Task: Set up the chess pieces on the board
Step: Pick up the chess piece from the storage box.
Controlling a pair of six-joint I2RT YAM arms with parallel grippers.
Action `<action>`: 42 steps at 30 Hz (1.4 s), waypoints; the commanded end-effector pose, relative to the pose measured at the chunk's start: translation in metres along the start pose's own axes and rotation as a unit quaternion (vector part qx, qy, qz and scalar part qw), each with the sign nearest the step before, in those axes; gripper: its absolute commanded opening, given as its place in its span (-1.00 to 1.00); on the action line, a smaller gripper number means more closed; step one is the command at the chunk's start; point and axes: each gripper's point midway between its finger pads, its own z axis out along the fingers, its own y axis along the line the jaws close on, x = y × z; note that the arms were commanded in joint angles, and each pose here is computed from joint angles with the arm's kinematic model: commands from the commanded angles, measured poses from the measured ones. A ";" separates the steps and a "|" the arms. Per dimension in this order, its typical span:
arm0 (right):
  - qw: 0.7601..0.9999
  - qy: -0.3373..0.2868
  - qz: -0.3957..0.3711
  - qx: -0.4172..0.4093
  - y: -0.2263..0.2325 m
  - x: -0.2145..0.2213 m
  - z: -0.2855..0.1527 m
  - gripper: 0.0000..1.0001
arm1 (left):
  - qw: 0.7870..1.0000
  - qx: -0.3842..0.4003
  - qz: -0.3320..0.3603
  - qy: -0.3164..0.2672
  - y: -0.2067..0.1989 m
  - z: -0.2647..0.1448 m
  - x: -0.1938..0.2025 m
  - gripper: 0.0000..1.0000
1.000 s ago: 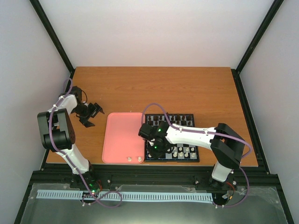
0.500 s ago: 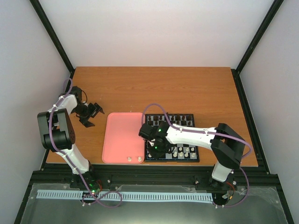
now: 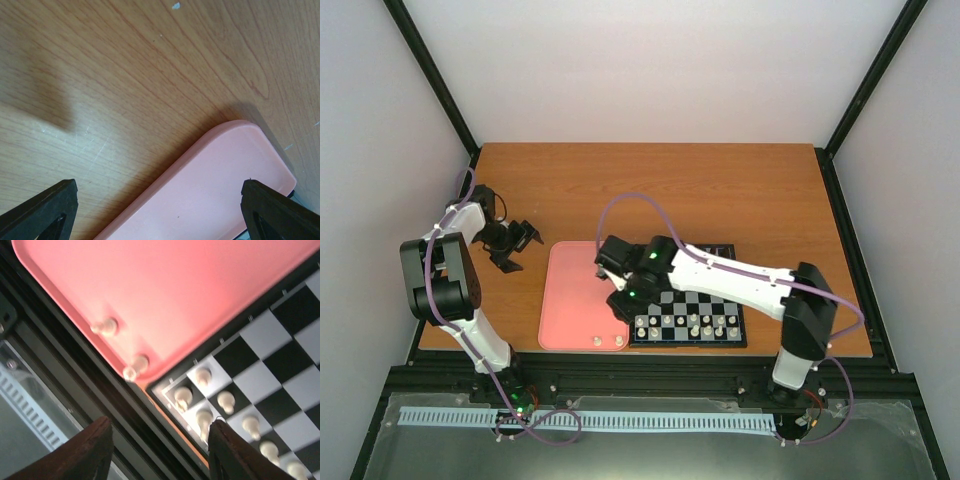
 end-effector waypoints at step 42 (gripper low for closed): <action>0.990 0.096 -0.098 -0.042 0.058 -0.023 0.120 -0.74 | 1.000 0.010 0.015 -0.006 -0.006 -0.005 -0.001 0.99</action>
